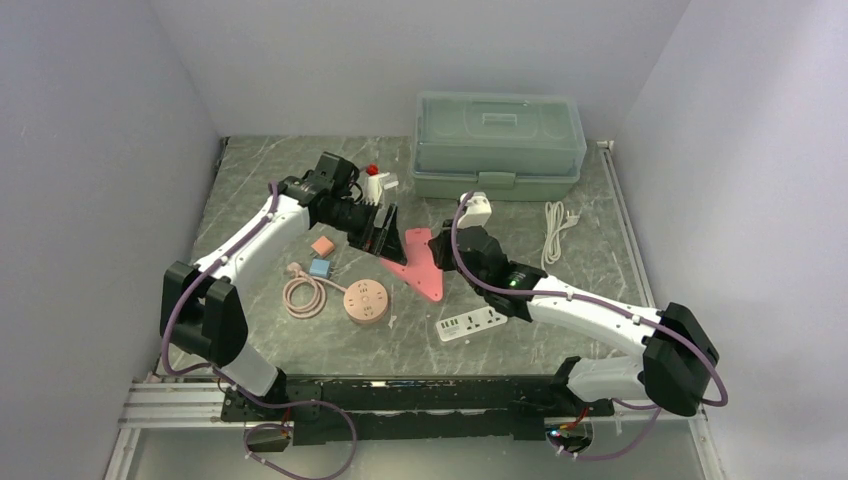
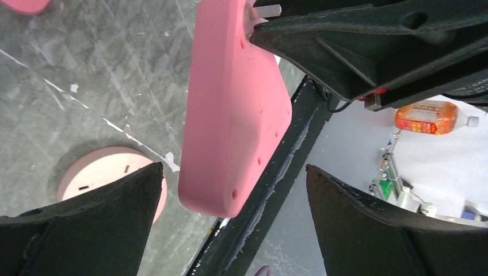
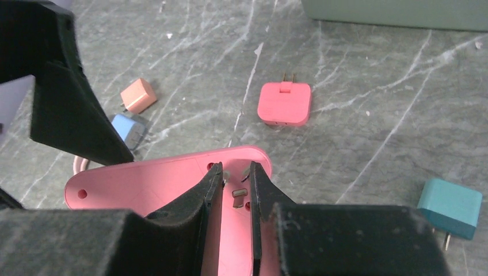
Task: Insert the plug
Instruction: Pick up the plug from the center of the board.
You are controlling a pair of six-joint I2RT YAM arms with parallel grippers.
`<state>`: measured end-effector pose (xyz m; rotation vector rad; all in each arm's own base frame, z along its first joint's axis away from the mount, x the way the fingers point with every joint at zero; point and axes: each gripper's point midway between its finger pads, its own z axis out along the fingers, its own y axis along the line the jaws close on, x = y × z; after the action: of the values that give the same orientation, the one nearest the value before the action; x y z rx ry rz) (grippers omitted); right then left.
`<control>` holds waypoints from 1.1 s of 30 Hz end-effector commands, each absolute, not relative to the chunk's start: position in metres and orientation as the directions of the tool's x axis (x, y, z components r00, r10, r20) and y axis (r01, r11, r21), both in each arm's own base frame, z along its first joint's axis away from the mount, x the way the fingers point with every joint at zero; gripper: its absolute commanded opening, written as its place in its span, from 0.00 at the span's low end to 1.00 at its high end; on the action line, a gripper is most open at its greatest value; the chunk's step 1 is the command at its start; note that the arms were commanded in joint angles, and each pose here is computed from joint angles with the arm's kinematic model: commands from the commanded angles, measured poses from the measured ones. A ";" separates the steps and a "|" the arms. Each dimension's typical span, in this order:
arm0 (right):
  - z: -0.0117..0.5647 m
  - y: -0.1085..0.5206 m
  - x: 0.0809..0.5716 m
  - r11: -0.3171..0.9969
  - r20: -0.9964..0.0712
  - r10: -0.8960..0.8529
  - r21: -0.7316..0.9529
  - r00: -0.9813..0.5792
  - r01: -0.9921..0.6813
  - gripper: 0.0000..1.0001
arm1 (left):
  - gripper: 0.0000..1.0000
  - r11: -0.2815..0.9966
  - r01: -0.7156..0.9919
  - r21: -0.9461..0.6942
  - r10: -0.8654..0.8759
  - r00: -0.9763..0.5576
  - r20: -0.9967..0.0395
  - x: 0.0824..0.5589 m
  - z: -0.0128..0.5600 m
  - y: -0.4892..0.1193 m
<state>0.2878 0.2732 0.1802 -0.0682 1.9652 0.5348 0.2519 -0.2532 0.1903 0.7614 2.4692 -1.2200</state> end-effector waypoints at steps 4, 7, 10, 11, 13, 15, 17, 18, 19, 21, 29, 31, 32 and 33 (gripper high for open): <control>0.261 0.292 0.293 0.829 -0.892 0.323 0.428 -0.317 -0.360 0.00 | 0.90 0.443 0.513 -0.735 0.281 -0.858 -0.429 0.251 0.200 -0.262; 0.270 0.295 0.292 0.823 -0.894 0.333 0.431 -0.300 -0.369 0.00 | 0.61 0.417 0.514 -0.750 0.259 -0.858 -0.443 0.256 0.207 -0.264; 0.273 0.300 0.292 0.818 -0.895 0.333 0.431 -0.299 -0.381 0.00 | 0.23 0.374 0.509 -0.775 0.237 -0.861 -0.451 0.263 0.218 -0.264; 0.273 0.303 0.292 0.815 -0.894 0.329 0.431 -0.303 -0.387 0.04 | 0.10 0.368 0.511 -0.777 0.240 -0.859 -0.452 0.265 0.220 -0.264; 0.271 0.305 0.292 0.815 -0.892 0.323 0.433 -0.317 -0.385 0.25 | 0.00 0.376 0.540 -0.753 0.252 -0.842 -0.478 0.268 0.223 -0.260; 0.272 0.305 0.291 0.814 -0.884 0.331 0.444 -0.330 -0.374 0.55 | 0.00 0.408 0.585 -0.701 0.257 -0.810 -0.526 0.274 0.226 -0.252; 0.278 0.301 0.288 0.808 -0.872 0.352 0.467 -0.340 -0.360 0.78 | 0.00 0.464 0.650 -0.602 0.264 -0.750 -0.606 0.286 0.233 -0.240; 0.281 0.299 0.286 0.804 -0.866 0.362 0.477 -0.344 -0.354 0.87 | 0.00 0.492 0.705 -0.510 0.286 -0.685 -0.670 0.296 0.237 -0.233; 0.287 0.297 0.285 0.799 -0.860 0.376 0.489 -0.345 -0.350 0.96 | 0.00 0.540 0.749 -0.383 0.317 -0.603 -0.732 0.311 0.241 -0.223; 0.297 0.294 0.282 0.788 -0.846 0.399 0.514 -0.354 -0.339 0.99 | 0.00 0.602 0.780 -0.168 0.365 -0.457 -0.811 0.334 0.258 -0.205; 0.346 0.306 0.274 0.686 -0.765 0.503 0.636 -0.401 -0.353 1.00 | 0.00 0.503 0.577 0.643 0.636 0.257 -0.728 0.368 0.363 -0.163; 0.364 0.310 0.272 0.642 -0.744 0.536 0.666 -0.398 -0.380 1.00 | 0.00 0.433 0.469 0.770 0.663 0.412 -0.625 0.357 0.386 -0.166; 0.372 0.311 0.271 0.622 -0.736 0.549 0.677 -0.397 -0.394 1.00 | 0.00 0.394 0.415 0.820 0.672 0.479 -0.565 0.350 0.391 -0.169; 0.379 0.313 0.269 0.606 -0.729 0.556 0.684 -0.399 -0.405 1.00 | 0.00 0.353 0.352 0.867 0.675 0.546 -0.496 0.343 0.396 -0.173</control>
<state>0.2787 0.3057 0.3286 0.0991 1.7784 0.8763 0.3474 -0.1701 0.3302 1.1432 1.5193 -0.0932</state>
